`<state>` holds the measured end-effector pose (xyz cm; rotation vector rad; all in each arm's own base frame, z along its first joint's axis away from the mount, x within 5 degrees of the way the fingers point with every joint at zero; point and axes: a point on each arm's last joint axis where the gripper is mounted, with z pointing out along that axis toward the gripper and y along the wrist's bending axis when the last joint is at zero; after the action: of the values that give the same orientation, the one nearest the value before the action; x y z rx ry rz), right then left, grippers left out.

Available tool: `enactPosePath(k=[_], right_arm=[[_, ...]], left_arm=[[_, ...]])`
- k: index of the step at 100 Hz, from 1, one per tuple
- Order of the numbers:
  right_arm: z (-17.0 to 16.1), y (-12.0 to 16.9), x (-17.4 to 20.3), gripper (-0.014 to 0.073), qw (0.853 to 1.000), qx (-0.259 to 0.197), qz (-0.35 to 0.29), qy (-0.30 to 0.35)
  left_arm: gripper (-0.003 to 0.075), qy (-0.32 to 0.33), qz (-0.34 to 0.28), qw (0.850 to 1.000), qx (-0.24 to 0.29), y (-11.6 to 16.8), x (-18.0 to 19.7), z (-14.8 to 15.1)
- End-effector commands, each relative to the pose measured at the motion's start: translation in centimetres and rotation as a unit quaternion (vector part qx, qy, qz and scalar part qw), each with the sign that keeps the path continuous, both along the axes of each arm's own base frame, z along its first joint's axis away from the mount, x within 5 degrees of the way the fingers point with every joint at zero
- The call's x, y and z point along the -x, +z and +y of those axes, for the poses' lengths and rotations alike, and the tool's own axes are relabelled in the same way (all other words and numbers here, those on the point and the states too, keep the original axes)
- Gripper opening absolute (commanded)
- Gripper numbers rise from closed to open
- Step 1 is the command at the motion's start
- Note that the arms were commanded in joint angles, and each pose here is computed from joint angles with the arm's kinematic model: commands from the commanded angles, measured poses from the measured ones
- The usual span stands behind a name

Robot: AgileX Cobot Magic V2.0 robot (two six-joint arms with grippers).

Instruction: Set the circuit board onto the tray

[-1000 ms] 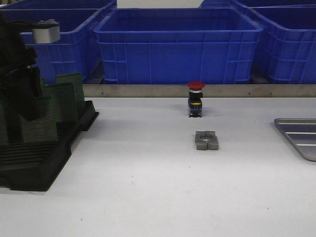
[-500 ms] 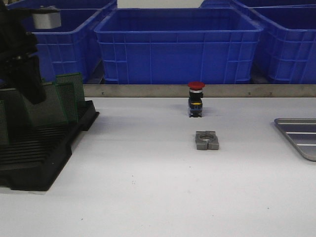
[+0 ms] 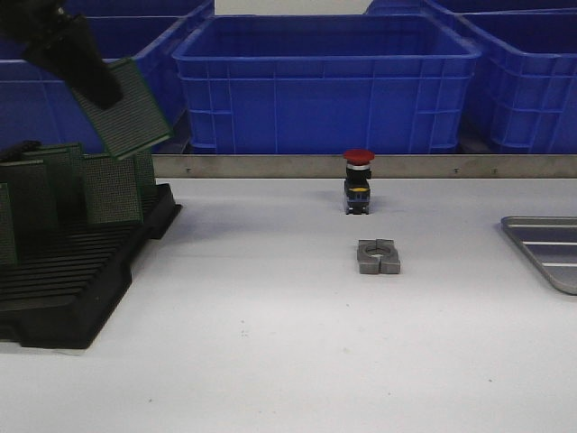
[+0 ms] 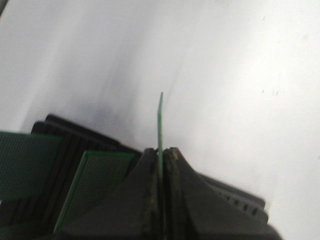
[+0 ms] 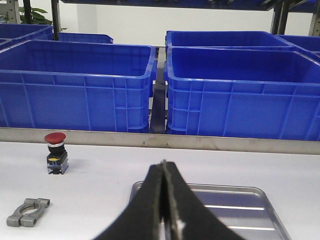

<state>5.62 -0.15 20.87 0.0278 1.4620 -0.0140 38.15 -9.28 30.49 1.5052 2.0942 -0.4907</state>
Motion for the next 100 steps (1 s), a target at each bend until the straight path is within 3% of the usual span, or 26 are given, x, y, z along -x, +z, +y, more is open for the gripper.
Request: enactPosePath(k=[1,27,44,56,68,80,91,100], right_arm=[[0.1,1.3,0.4,-0.0069,0.998,0.011,-0.061,0.001],[0.1,1.3,0.4,-0.0069,0.998,0.011,-0.061,0.001],[0.1,1.3,0.4,-0.0069,0.998,0.011,-0.061,0.001],[0.1,1.3,0.4,-0.0069,0.998,0.011,-0.061,0.001],[0.1,2.0,0.6,-0.0069,0.995,0.011,-0.101,0.002],[0.0,3.2,0.9,-0.0069,0.993,-0.020,-0.118,0.006],[0.0,5.2,1.0,-0.0069,0.994,-0.064,-0.087,0.013],[0.1,7.5,1.1,-0.0069,0.996,-0.081,-0.024,0.014]], left_arm=[[-0.0018,-0.016,-0.003,0.997,0.075,4.1,2.3,-2.3],[-0.0018,-0.090,0.021,0.986,0.136,4.9,4.8,-8.7],[-0.0018,-0.134,0.028,0.981,0.139,4.9,6.6,-11.7],[-0.0018,-0.148,0.030,0.979,0.138,4.9,7.2,-12.6],[-0.0018,-0.154,0.031,0.978,0.139,5.0,7.4,-12.9],[-0.0018,-0.154,0.031,0.978,0.140,5.0,7.5,-12.9],[-0.0018,-0.154,0.031,0.978,0.140,5.0,7.5,-12.9],[-0.0018,-0.154,0.031,0.978,0.140,5.0,7.5,-12.9]])
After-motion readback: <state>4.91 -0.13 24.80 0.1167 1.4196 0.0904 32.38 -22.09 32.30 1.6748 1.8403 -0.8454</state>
